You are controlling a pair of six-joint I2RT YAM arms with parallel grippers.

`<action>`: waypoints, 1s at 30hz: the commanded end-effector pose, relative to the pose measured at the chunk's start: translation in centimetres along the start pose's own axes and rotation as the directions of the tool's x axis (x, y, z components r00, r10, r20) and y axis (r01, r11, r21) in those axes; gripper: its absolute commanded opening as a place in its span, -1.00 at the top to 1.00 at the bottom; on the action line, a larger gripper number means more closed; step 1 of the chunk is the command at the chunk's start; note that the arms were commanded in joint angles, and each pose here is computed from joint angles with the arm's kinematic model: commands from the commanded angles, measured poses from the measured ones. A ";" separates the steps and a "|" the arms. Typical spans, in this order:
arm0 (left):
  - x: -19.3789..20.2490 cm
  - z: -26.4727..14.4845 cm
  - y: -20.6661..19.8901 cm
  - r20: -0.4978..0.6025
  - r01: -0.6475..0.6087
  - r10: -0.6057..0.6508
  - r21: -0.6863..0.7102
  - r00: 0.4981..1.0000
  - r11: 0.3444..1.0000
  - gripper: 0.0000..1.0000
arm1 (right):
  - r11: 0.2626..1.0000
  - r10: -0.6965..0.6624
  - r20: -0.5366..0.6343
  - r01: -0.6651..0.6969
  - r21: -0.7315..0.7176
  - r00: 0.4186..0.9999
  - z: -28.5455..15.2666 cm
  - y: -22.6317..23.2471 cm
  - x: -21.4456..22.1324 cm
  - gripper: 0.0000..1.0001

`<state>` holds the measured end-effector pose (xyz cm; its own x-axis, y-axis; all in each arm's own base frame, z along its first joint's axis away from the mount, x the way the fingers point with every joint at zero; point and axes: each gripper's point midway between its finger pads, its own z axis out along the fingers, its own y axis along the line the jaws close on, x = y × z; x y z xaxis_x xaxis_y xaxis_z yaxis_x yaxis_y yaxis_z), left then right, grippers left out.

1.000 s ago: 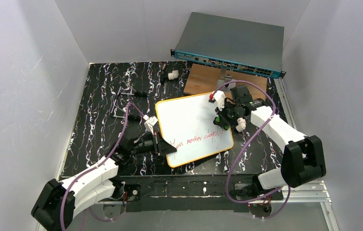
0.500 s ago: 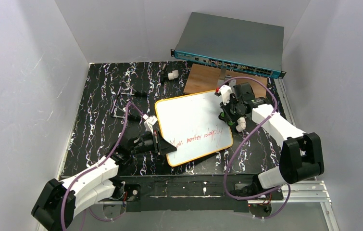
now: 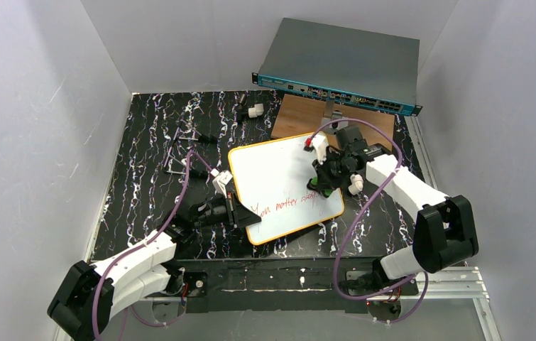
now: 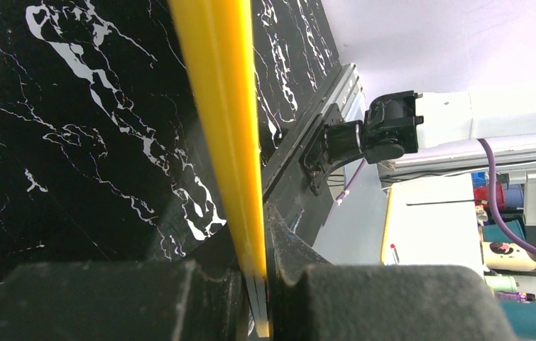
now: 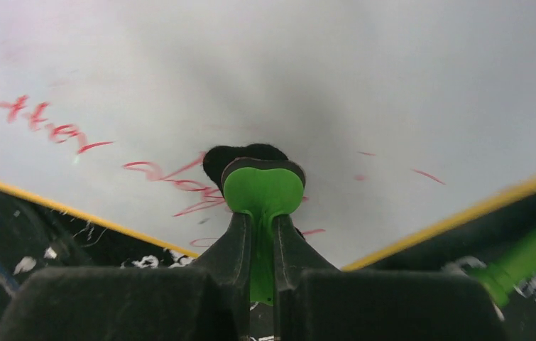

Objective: Erase the whiteboard
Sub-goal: Erase the whiteboard at the center of the board.

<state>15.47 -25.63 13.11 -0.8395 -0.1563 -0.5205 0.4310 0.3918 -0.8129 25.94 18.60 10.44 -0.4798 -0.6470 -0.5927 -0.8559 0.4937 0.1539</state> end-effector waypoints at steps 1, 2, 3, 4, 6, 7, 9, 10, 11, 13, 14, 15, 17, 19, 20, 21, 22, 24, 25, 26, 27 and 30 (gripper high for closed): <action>-1.7 -0.4 -4.9 0.070 -0.227 0.217 0.211 0.974 0.951 1.00 | 0.937 0.123 0.113 -0.153 0.315 0.986 -2.2 -7.6 -1.6 0.97; -1.7 -0.4 -4.9 0.071 -0.228 0.218 0.211 0.973 0.951 1.00 | 0.921 0.138 0.107 -0.167 0.352 0.985 -2.5 -8.5 -1.0 0.97; -1.7 -0.4 -4.9 0.071 -0.227 0.217 0.211 0.974 0.951 1.00 | 0.911 0.141 0.097 -0.168 0.377 0.985 -2.7 -9.1 -0.5 0.97; -1.7 -0.4 -4.9 0.070 -0.228 0.218 0.214 0.973 0.950 1.00 | 0.904 0.145 0.088 -0.168 0.394 0.986 -2.8 -9.5 -0.1 0.97; -1.7 -0.3 -5.0 0.068 -0.228 0.218 0.217 0.973 0.949 1.00 | 0.903 0.144 0.075 -0.162 0.399 0.987 -2.7 -9.7 0.2 0.97; -1.7 -0.3 -5.0 0.067 -0.227 0.218 0.218 0.974 0.949 1.00 | 0.913 0.142 0.068 -0.157 0.377 0.988 -2.5 -9.3 0.2 0.97; -1.7 -0.3 -5.0 0.068 -0.227 0.217 0.220 0.974 0.949 1.00 | 0.955 0.128 0.059 -0.139 0.263 0.990 -1.8 -7.1 0.1 0.97; -1.7 -0.3 -4.9 0.070 -0.225 0.215 0.218 0.974 0.949 1.00 | 0.979 0.104 0.058 -0.112 0.173 0.993 -1.4 -5.3 -0.1 0.97; -1.7 -0.3 -4.9 0.071 -0.225 0.214 0.219 0.974 0.949 1.00 | 0.995 0.067 0.058 -0.072 0.073 0.996 -0.9 -3.1 -0.5 0.97; -1.7 -0.3 -4.9 0.072 -0.224 0.214 0.219 0.974 0.949 1.00 | 0.991 -0.015 0.077 0.026 -0.134 0.997 -0.5 1.7 -1.2 0.97; -1.7 -0.3 -4.9 0.073 -0.225 0.214 0.220 0.974 0.949 1.00 | 0.977 -0.048 0.087 0.065 -0.204 0.995 -0.5 3.5 -1.5 0.97; -1.7 -0.3 -4.9 0.073 -0.224 0.213 0.218 0.974 0.950 1.00 | 0.966 -0.071 0.093 0.091 -0.240 0.993 -0.5 4.6 -1.8 0.97; -1.7 -0.3 -4.9 0.074 -0.223 0.212 0.216 0.975 0.951 1.00 | 0.968 -0.057 0.101 0.080 -0.236 0.993 -0.4 4.8 -2.6 0.97; -1.8 -0.3 -4.9 0.078 -0.226 0.214 0.215 0.974 0.950 1.00 | 0.997 0.005 0.095 0.002 -0.075 0.995 -0.2 1.5 -3.2 0.97; -1.8 -0.4 -4.9 0.079 -0.226 0.214 0.213 0.974 0.950 1.00 | 0.998 0.041 0.106 -0.045 0.033 0.994 -0.3 -0.8 -3.3 0.97; -1.7 -0.4 -4.9 0.078 -0.225 0.213 0.213 0.974 0.951 1.00 | 0.985 0.087 0.124 -0.105 0.140 0.988 -0.9 -3.2 -3.3 0.97; -1.7 -0.4 -4.9 0.079 -0.226 0.214 0.213 0.974 0.951 1.00 | 0.958 0.124 0.148 -0.157 0.239 0.981 -1.6 -5.6 -3.1 0.97; -1.7 -0.3 -4.9 0.075 -0.223 0.212 0.214 0.974 0.951 1.00 | 0.896 0.174 0.169 -0.227 0.381 0.970 -2.9 -9.1 -2.3 0.97; -1.7 -0.3 -4.8 0.075 -0.224 0.212 0.214 0.974 0.951 1.00 | 0.877 0.187 0.167 -0.241 0.416 0.968 -3.1 -10.0 -1.7 0.97; -1.7 -0.2 -4.8 0.074 -0.224 0.212 0.215 0.974 0.951 1.00 | 0.864 0.193 0.160 -0.245 0.440 0.968 -3.3 -10.6 -1.2 0.97; -1.8 -0.2 -4.9 0.072 -0.222 0.211 0.218 0.975 0.951 1.00 | 0.855 0.193 0.152 -0.242 0.459 0.969 -3.3 -11.0 -0.8 0.97; -1.8 -0.1 -5.0 0.069 -0.221 0.211 0.223 0.975 0.949 1.00 | 0.872 0.198 0.117 -0.230 0.433 0.973 -2.6 -10.6 -0.3 0.97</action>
<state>15.27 -25.85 12.96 -0.8365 -0.1404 -0.5297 0.4504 0.3745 -0.8105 33.08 13.01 11.17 -0.6108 -0.4762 -0.6326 -0.6116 0.7912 -0.0051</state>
